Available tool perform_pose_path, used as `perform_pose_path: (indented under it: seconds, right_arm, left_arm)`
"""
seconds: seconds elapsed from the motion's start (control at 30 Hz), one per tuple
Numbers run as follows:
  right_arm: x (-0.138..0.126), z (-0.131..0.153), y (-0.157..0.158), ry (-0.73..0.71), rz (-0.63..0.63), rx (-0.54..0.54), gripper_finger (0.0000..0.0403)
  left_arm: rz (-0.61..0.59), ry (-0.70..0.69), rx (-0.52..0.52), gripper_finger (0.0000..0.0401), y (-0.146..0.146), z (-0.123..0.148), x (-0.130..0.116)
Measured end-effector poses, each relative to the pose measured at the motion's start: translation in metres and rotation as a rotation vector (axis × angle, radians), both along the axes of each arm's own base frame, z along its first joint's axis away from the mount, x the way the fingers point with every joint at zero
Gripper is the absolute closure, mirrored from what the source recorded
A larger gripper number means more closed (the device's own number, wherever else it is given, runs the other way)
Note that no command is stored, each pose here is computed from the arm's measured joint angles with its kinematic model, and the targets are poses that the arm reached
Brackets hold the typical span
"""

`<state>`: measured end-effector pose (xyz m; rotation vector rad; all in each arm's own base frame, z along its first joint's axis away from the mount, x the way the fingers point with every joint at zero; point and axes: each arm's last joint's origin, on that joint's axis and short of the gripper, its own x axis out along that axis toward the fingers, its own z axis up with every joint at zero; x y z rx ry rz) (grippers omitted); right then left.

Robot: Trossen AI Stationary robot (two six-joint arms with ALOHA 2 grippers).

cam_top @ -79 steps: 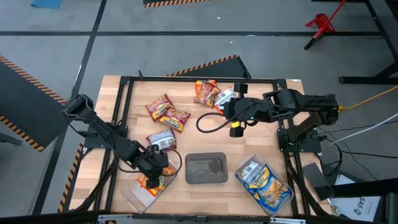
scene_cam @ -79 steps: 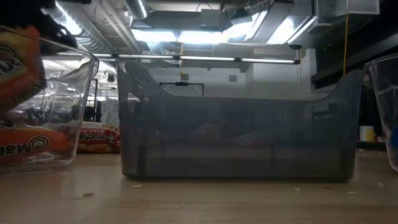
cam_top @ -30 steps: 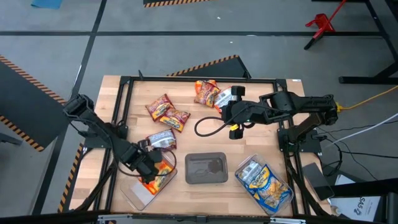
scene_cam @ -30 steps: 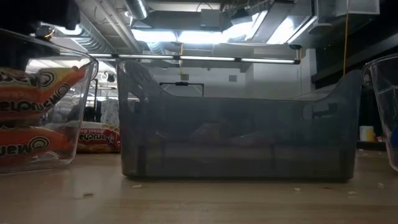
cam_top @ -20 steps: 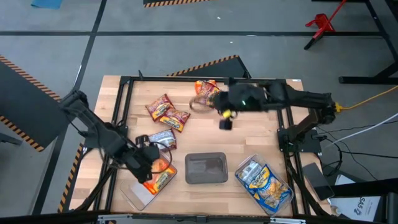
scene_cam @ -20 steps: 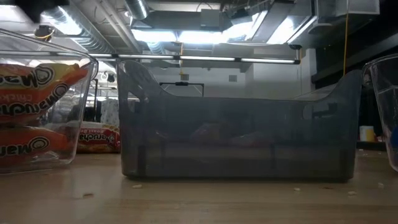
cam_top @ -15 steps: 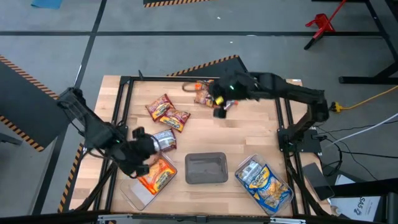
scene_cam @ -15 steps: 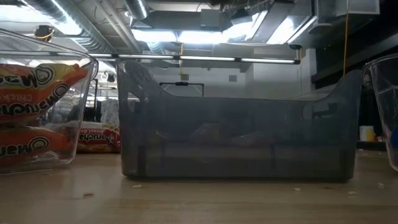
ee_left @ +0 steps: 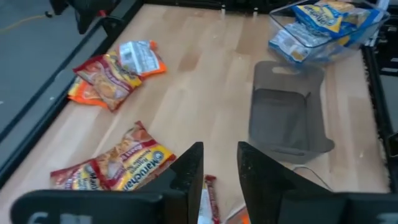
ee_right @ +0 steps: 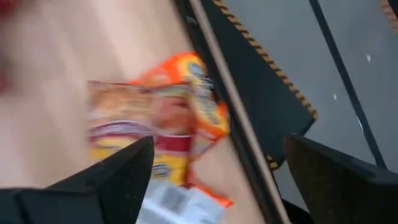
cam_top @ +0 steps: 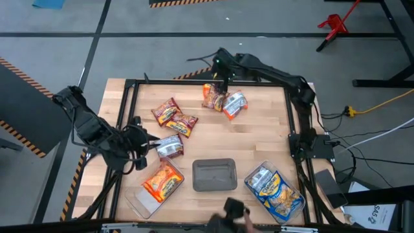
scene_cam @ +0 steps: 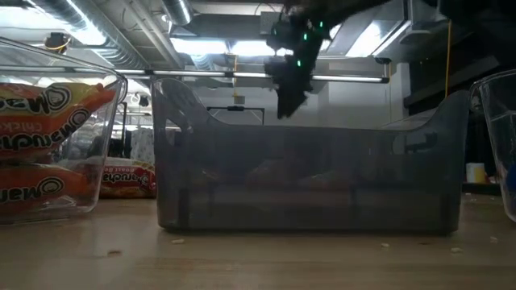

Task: Sort Maruchan noodles
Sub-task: Put the red noodle pack into the black bin

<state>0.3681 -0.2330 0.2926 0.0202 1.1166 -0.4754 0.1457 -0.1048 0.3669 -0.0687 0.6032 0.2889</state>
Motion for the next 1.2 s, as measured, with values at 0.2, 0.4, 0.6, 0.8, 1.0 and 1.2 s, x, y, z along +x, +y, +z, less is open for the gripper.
perform_pose_path:
  seconds: [0.2,0.4,0.6,0.8,1.0,1.2]
  right_arm:
    - [-0.009,-0.035,-0.039,-0.008,-0.062,0.143,0.0057]
    - [-0.002,-0.063,-0.044,0.024,-0.057,0.217,0.0056]
    - [0.009,-0.083,-0.04,0.026,-0.04,0.273,0.0056]
    - [0.01,-0.1,-0.042,0.06,-0.067,0.327,0.0061]
    - [0.011,-0.104,-0.038,0.083,-0.086,0.338,0.0148]
    - [0.012,-0.104,-0.035,0.09,-0.093,0.356,0.0314]
  left_arm:
    - [0.031,-0.007,0.046,0.0303,0.002,-0.001,-0.001]
    - [0.051,0.003,0.07,0.0302,0.005,-0.002,-0.001]
    - [0.06,0.004,0.069,0.0302,0.007,-0.002,0.0]
    - [0.049,0.015,0.057,0.0302,0.006,-0.002,0.0]
    - [0.044,0.02,0.052,0.0302,0.006,-0.002,0.0]
    - [0.044,0.021,0.052,0.0302,0.006,-0.002,0.0]
